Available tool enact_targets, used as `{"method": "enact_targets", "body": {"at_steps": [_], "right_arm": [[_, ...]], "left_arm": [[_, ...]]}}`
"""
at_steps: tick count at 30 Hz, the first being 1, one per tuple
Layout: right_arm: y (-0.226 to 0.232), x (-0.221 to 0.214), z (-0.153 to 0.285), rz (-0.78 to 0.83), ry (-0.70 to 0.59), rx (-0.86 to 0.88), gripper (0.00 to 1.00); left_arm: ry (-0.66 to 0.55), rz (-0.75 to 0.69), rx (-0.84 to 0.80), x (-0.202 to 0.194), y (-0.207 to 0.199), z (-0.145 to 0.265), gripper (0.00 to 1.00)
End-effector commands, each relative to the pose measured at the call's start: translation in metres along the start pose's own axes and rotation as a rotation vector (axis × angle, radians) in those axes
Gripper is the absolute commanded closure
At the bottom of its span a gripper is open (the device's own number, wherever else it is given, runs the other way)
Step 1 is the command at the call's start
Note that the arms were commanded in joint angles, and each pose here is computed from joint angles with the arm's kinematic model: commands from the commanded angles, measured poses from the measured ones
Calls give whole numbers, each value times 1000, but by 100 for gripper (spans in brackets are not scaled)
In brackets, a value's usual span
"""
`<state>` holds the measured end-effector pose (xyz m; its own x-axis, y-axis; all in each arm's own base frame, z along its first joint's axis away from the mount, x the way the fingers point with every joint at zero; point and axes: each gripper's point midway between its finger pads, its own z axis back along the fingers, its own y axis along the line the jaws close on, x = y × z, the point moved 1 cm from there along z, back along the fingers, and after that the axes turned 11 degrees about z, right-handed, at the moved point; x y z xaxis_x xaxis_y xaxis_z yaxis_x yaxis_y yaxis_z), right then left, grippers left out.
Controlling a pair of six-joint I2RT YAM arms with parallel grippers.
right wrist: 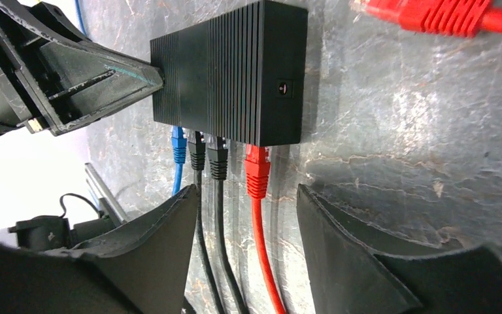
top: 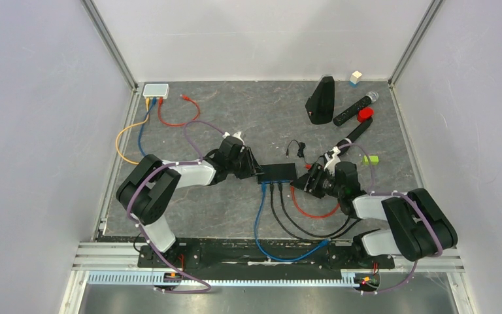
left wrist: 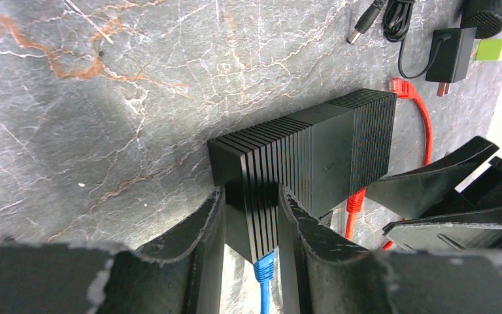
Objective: Pull the plug from the switch port
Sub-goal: Pull the connector from the switch port.
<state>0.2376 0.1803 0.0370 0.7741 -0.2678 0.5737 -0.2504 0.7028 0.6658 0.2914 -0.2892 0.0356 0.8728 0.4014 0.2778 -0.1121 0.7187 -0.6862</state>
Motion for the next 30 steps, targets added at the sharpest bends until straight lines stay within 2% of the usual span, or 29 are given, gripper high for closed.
{"method": "enact_targets", "body": {"at_steps": [1,14,19,30], "right_arm": [[-5,-23,1,-89,55,13,41],[-24,-33,-12,-252,49,-64,55],[-19,-28,-8,-362,-23,-26,55],[-32,-24,-10,-425,-37,-73,56]], "left_arm": [[77,-46,203,-27,54,2,78],[84,-68,230,-28,60,7,78],[93,-69,232,-29,60,7,78],[87,-101,240,-22,54,7,78]]}}
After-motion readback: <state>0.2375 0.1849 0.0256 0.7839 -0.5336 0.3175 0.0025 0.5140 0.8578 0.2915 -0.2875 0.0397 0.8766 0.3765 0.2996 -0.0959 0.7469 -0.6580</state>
